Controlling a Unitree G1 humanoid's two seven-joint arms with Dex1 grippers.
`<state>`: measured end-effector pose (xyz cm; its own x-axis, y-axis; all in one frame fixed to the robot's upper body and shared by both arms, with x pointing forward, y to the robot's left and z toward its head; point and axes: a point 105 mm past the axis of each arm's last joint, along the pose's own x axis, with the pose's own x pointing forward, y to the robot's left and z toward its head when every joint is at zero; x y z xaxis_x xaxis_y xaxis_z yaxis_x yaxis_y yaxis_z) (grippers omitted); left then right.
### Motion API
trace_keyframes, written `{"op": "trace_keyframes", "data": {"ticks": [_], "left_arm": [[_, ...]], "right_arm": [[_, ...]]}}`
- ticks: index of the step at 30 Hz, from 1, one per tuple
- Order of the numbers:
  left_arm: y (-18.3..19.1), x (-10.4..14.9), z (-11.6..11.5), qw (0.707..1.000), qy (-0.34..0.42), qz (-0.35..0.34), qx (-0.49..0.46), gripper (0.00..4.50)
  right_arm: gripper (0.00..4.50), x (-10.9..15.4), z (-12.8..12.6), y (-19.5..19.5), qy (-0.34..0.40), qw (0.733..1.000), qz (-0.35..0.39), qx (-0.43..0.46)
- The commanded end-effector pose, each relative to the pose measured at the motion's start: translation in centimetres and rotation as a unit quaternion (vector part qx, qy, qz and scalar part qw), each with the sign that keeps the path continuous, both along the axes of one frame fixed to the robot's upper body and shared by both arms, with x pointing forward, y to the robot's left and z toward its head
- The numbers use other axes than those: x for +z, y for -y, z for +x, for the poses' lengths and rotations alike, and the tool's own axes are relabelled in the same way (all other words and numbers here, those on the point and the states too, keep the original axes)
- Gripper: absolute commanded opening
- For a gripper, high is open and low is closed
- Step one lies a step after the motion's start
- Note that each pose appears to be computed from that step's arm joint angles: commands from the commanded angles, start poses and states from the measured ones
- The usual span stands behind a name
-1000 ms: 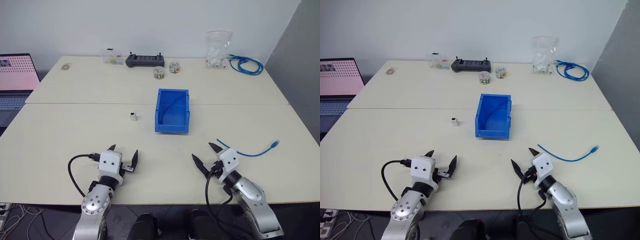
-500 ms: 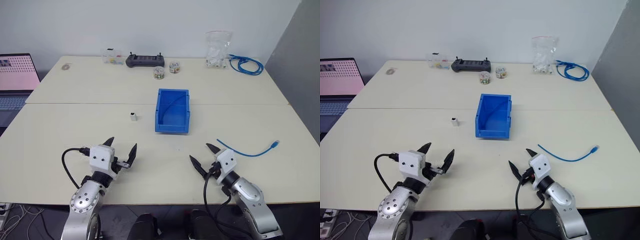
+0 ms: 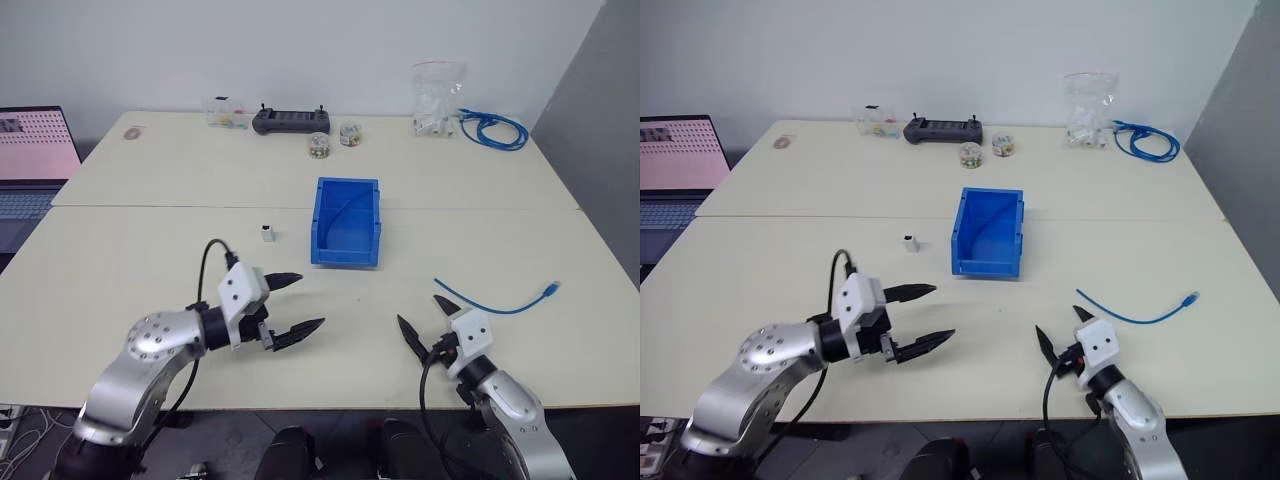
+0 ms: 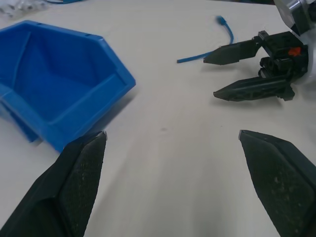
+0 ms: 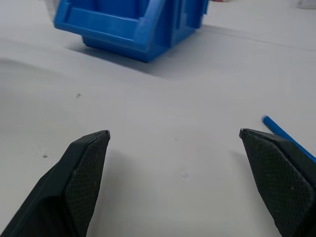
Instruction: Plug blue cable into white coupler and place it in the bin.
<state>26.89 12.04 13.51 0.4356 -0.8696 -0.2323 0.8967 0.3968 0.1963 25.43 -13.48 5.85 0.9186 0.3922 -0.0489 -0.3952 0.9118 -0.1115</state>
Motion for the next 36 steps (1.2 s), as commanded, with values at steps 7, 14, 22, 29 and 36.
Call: {"op": "trace_keyframes", "data": {"ticks": [7,14,22,29,36], "left_arm": [[4.0,2.2,3.3,0.995,0.066,0.019,-0.071,4.5],[5.6,1.2,2.9,0.989,0.048,0.036,-0.134,4.5],[7.1,1.3,1.6,0.983,0.048,0.036,-0.171,4.5],[7.5,1.8,1.4,0.982,0.055,0.038,-0.174,4.5],[7.8,2.0,1.5,0.982,0.062,0.045,-0.172,4.5]], "right_arm": [[4.46,5.5,-1.1,5.9,0.028,0.967,0.057,-0.247],[4.46,4.0,-0.5,10.6,-0.057,0.907,0.025,-0.417],[4.46,2.4,0.8,12.8,-0.107,0.874,0.057,-0.47],[3.63,2.0,2.9,12.9,-0.128,0.871,0.089,-0.466],[2.03,1.2,3.5,14.2,-0.15,0.852,0.111,-0.489]]}}
